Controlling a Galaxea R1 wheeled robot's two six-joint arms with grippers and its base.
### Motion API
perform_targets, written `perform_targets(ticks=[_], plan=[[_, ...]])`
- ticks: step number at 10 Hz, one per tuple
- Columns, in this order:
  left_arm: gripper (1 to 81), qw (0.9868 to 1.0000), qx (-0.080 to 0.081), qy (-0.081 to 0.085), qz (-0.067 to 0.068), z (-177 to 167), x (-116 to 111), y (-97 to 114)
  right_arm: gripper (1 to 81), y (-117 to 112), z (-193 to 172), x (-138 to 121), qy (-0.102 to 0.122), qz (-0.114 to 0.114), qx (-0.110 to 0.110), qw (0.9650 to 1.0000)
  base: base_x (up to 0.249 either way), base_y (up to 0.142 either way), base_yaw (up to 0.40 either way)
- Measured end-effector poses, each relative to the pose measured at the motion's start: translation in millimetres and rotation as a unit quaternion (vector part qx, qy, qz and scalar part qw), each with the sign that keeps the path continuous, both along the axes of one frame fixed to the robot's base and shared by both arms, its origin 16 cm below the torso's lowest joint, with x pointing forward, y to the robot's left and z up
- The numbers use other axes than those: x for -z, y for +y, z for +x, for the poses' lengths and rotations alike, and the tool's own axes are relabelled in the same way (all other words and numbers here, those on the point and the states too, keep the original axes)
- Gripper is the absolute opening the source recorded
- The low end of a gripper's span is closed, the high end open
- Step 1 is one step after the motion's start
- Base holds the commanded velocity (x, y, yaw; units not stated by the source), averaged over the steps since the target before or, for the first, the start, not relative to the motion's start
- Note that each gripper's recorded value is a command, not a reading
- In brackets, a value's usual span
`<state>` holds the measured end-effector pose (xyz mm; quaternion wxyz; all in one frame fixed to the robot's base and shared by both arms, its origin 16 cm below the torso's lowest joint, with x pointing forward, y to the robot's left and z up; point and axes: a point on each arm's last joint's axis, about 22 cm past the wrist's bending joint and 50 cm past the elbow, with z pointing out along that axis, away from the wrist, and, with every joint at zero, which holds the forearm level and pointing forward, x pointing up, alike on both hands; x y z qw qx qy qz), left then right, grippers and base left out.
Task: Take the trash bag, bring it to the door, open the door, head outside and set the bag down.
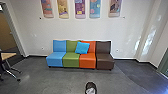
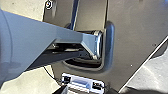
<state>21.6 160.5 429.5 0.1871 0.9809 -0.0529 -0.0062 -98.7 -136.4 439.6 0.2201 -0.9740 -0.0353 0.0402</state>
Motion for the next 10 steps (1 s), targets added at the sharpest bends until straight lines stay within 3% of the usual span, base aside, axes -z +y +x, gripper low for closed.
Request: perform_targets(ticks=[3,10], plan=[[81.1,1.0000,-0.001,-0.007,0.000,10.0,-0.3,1.1,81.1,0.0,8.0,0.8,-0.005,0.000,0.000,1.0000,0.164,-0.021,0.000],[81.1,1.0000,0.000,-0.005,0.000,7.4,-0.3,-0.5,81.1,0.2,4.8,0.5,-0.002,0.000,0.000,1.0000,0.163,-0.082,0.000]])
